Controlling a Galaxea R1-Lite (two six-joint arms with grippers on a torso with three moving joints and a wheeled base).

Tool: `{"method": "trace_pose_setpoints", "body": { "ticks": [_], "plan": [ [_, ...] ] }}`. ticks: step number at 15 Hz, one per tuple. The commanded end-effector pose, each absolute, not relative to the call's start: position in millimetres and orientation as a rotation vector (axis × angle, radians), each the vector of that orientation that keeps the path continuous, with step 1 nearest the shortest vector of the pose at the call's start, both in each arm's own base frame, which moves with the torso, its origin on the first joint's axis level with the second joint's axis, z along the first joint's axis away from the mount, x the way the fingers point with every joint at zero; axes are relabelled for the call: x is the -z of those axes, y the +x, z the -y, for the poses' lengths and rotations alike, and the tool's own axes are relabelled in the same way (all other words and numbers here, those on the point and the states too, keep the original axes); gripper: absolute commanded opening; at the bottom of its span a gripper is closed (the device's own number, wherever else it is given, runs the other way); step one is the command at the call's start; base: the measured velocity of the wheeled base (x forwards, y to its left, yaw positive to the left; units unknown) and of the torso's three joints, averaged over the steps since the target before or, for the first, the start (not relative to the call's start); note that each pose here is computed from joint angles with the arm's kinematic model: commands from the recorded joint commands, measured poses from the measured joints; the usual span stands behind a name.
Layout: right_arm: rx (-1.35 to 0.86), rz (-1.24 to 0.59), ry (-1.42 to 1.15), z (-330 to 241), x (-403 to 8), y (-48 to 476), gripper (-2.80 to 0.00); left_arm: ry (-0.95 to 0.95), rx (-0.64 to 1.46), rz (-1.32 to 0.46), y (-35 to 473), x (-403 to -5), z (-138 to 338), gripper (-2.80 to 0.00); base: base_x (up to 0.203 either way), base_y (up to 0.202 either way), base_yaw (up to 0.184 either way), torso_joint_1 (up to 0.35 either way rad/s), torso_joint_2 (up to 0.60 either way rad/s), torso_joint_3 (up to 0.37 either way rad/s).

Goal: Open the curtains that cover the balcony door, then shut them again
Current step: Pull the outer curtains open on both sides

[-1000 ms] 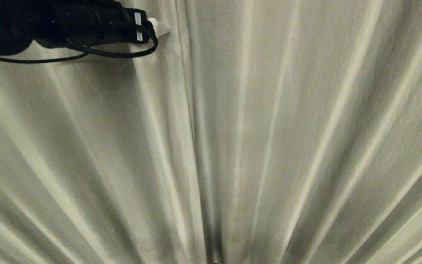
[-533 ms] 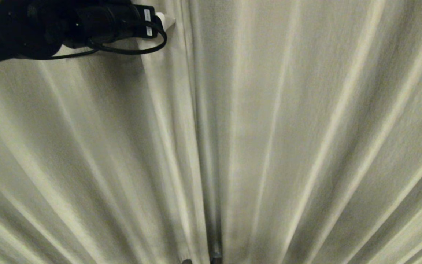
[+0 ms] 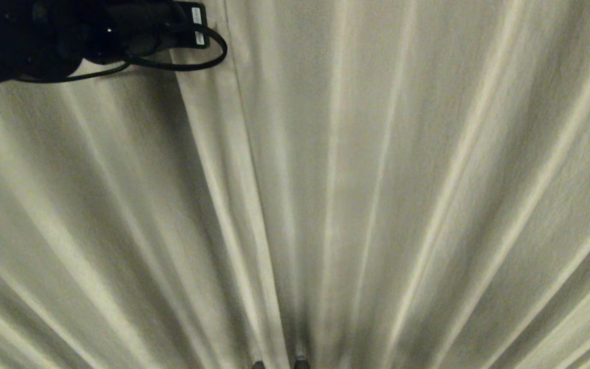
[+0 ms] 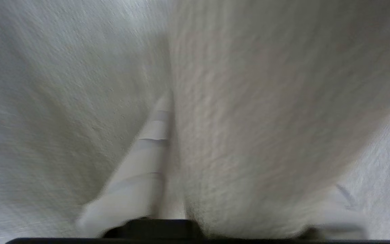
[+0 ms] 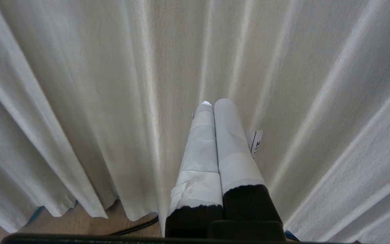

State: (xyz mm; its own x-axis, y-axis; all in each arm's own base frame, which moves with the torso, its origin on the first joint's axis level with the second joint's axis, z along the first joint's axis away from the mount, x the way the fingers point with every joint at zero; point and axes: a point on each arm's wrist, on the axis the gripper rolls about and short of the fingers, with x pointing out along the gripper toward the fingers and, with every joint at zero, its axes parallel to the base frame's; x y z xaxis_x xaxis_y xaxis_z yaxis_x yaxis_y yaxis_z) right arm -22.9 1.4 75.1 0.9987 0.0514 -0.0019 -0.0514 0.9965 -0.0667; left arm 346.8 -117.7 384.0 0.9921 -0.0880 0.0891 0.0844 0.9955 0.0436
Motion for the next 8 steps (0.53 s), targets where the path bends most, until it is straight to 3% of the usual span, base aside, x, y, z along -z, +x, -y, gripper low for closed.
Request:
{"method": "trace_pose_setpoints", "body": {
  "ticks": [1,8],
  "plan": [
    [-0.052,-0.001,-0.066,-1,-75,-23,-2.80,0.035,0.064,0.127,335,-397,106,-2.80,0.000,0.000,0.000,0.000,0.00,0.000],
    [-0.052,-0.001,-0.066,-1,-75,-23,-2.80,0.020,-0.069,0.207,307,-427,50,-2.80,0.000,0.000,0.000,0.000,0.00,0.000]
  ]
}}
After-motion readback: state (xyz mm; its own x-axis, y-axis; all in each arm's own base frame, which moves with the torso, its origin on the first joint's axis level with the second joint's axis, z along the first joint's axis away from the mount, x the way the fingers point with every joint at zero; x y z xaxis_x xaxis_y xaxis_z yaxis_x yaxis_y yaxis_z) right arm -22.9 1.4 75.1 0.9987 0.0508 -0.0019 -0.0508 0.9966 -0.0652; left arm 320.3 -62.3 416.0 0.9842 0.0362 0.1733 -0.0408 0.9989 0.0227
